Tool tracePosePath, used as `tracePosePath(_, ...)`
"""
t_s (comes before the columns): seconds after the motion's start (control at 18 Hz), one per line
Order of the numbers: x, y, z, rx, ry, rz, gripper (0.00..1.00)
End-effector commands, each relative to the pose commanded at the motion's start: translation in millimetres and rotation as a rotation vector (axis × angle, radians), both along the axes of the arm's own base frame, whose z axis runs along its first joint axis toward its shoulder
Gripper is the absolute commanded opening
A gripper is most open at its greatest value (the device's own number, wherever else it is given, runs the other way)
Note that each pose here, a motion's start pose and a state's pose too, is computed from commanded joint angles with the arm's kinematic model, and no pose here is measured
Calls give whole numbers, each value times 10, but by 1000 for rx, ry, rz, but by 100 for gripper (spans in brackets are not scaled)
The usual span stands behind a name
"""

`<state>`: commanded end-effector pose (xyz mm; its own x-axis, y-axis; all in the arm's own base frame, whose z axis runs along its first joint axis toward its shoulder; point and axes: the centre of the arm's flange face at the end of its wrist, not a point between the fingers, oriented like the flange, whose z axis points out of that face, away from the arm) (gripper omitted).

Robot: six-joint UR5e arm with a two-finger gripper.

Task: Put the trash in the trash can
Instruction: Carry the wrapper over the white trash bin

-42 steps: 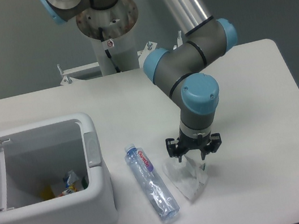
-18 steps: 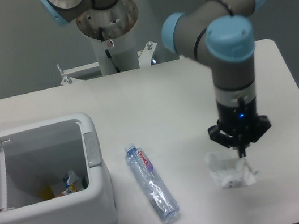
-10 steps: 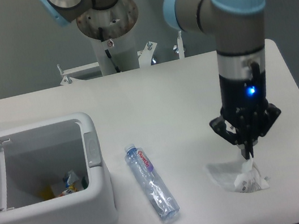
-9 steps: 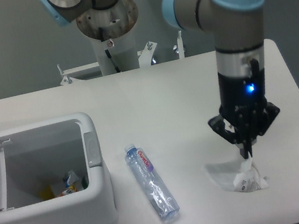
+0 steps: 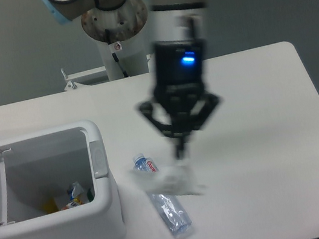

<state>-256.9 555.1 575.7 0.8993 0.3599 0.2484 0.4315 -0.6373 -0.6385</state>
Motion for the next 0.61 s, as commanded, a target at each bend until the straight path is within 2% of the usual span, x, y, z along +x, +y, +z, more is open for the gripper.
tracePosePath(0.28, 717, 212, -48, -9, -8, -117, 0)
tracePosePath(0.61, 1061, 290, -342, -55, -29, -175, 0)
